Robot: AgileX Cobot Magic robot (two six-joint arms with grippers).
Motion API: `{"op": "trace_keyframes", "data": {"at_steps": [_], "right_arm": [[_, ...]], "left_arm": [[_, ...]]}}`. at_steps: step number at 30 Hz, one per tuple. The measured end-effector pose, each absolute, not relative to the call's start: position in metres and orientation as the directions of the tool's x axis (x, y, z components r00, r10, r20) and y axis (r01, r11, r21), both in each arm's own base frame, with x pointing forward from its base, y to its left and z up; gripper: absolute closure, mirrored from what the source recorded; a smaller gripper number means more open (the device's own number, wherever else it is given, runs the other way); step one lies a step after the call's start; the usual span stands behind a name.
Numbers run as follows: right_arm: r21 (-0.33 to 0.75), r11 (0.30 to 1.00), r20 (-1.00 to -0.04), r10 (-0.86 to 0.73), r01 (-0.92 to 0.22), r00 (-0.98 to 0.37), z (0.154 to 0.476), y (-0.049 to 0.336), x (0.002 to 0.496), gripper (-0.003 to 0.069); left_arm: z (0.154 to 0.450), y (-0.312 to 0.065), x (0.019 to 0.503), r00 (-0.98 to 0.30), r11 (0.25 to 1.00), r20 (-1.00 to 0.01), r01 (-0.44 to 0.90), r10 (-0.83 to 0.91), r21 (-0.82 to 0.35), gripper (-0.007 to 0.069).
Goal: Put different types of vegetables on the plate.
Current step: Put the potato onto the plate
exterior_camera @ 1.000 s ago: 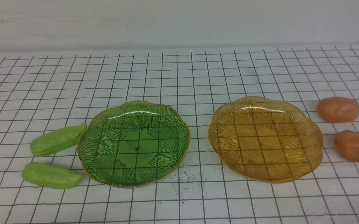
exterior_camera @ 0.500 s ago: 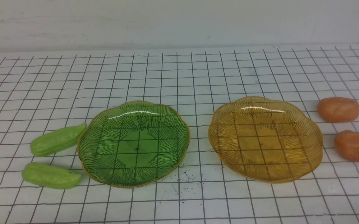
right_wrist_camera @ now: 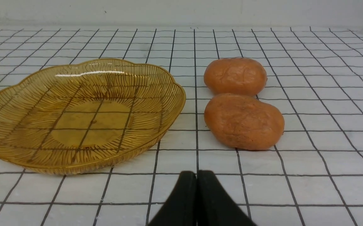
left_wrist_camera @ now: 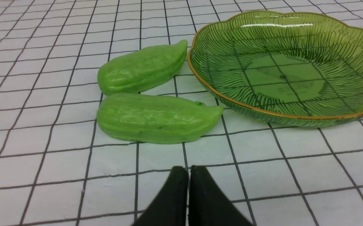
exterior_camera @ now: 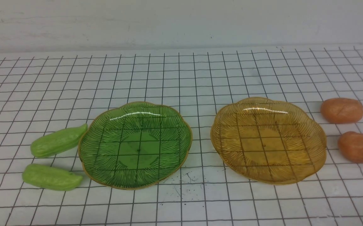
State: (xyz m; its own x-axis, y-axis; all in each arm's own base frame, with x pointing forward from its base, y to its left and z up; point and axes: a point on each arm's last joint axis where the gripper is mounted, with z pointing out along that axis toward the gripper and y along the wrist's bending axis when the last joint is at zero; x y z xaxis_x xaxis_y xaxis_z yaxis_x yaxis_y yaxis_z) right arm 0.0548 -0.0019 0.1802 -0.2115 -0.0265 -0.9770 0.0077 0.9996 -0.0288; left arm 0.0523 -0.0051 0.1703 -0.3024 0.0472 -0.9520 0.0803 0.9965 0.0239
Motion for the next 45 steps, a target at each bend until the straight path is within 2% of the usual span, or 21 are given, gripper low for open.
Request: {"op": "trace_keyframes", "data": {"at_steps": [9,11,12,13,15,16,17,18,19,21,22,24,27,30,32,34,36,38,40,42,45], "right_arm": [[-0.021,1.0,-0.978,-0.019,0.009,-0.207,0.181,-0.002,0.055,0.0674],[0.175,0.984,-0.967,0.175,0.017,-0.185,0.182,0.001,0.055,0.0674],[0.32,0.947,-0.932,0.318,0.019,-0.175,0.182,0.003,0.056,0.0674],[0.546,0.837,-0.825,0.542,0.021,-0.16,0.185,0.006,0.056,0.0674],[0.757,0.653,-0.643,0.751,0.026,-0.151,0.187,0.008,0.056,0.0674],[0.813,0.581,-0.572,0.807,0.027,-0.151,0.188,0.009,0.056,0.0674],[0.832,0.554,-0.545,0.825,0.026,-0.151,0.188,0.009,0.056,0.0674],[0.874,0.485,-0.477,0.866,0.027,-0.15,0.189,0.01,0.056,0.0674],[0.898,0.439,-0.431,0.89,0.027,-0.15,0.19,0.011,0.056,0.0674],[0.92,0.392,-0.385,0.912,0.021,-0.143,0.191,0.011,0.056,0.0674],[0.922,0.386,-0.38,0.915,0.017,-0.139,0.192,0.01,0.056,0.0674],[0.921,0.391,-0.386,0.913,0.009,-0.129,0.193,0.01,0.056,0.0674],[0.852,0.521,-0.524,0.846,-0.056,-0.1,0.21,0.01,0.054,0.0674],[0.694,0.697,-0.705,0.709,-0.18,0.027,0.263,0.009,0.043,0.0674],[0.581,0.788,-0.792,0.605,-0.202,0.086,0.292,0.009,0.038,0.0674],[0.49,0.849,-0.857,0.511,-0.195,0.07,0.315,0.011,0.041,0.0674],[0.408,0.898,-0.913,0.403,-0.166,-0.063,0.332,0.015,0.054,0.0674],[0.333,0.938,-0.903,0.288,-0.098,-0.319,0.337,0.018,0.08,0.0674],[0.274,0.961,-0.82,0.224,-0.019,-0.526,0.332,0.015,0.105,0.0674],[0.196,0.979,-0.751,0.182,0.049,-0.634,0.327,0.009,0.123,0.0674],[-0.017,0.986,-0.568,0.127,0.166,-0.813,0.307,-0.007,0.17,0.0674]], "left_arm": [[0.17,-0.006,0.052,-0.304,0.997,-0.953,0.079,0.023,-0.001,0.0633],[0.171,-0.009,0.052,-0.312,0.985,-0.941,0.068,-0.132,-0.16,0.0633],[0.172,-0.012,0.052,-0.318,0.959,-0.916,0.058,-0.246,-0.278,0.0633],[0.173,-0.015,0.052,-0.327,0.89,-0.847,0.039,-0.419,-0.455,0.0633],[0.177,-0.021,0.052,-0.338,0.694,-0.656,0.01,-0.675,-0.719,0.0633],[0.18,-0.024,0.051,-0.34,0.583,-0.547,-0.002,-0.765,-0.813,0.0633],[0.18,-0.024,0.051,-0.339,0.561,-0.527,-0.004,-0.779,-0.828,0.0633],[0.183,-0.026,0.051,-0.341,0.449,-0.418,-0.011,-0.842,-0.894,0.0633],[0.185,-0.026,0.052,-0.337,0.4,-0.373,-0.012,-0.865,-0.916,0.0633],[0.19,-0.025,0.053,-0.301,0.285,-0.272,0.0,-0.914,-0.959,0.0633],[0.192,-0.023,0.053,-0.279,0.266,-0.258,0.009,-0.925,-0.964,0.0633],[0.194,-0.021,0.054,-0.251,0.232,-0.23,0.021,-0.94,-0.973,0.0633],[0.199,-0.021,0.054,-0.236,0.238,-0.243,0.049,-0.941,-0.97,0.0633],[0.224,-0.021,0.049,-0.204,0.344,-0.369,0.148,-0.907,-0.927,0.0633],[0.252,-0.021,0.044,-0.152,0.433,-0.472,0.235,-0.868,-0.871,0.0633],[0.272,-0.021,0.043,-0.116,0.507,-0.55,0.271,-0.827,-0.818,0.0633],[0.286,-0.022,0.048,-0.113,0.575,-0.62,0.277,-0.776,-0.77,0.0633],[0.292,-0.029,0.064,-0.217,0.638,-0.686,0.255,-0.694,-0.726,0.0633],[0.286,-0.037,0.081,-0.352,0.66,-0.692,0.227,-0.63,-0.716,0.0633],[0.278,-0.043,0.091,-0.466,0.676,-0.677,0.203,-0.57,-0.708,0.0633],[0.26,-0.056,0.122,-0.724,0.726,-0.59,0.182,-0.357,-0.663,0.0633]]}}
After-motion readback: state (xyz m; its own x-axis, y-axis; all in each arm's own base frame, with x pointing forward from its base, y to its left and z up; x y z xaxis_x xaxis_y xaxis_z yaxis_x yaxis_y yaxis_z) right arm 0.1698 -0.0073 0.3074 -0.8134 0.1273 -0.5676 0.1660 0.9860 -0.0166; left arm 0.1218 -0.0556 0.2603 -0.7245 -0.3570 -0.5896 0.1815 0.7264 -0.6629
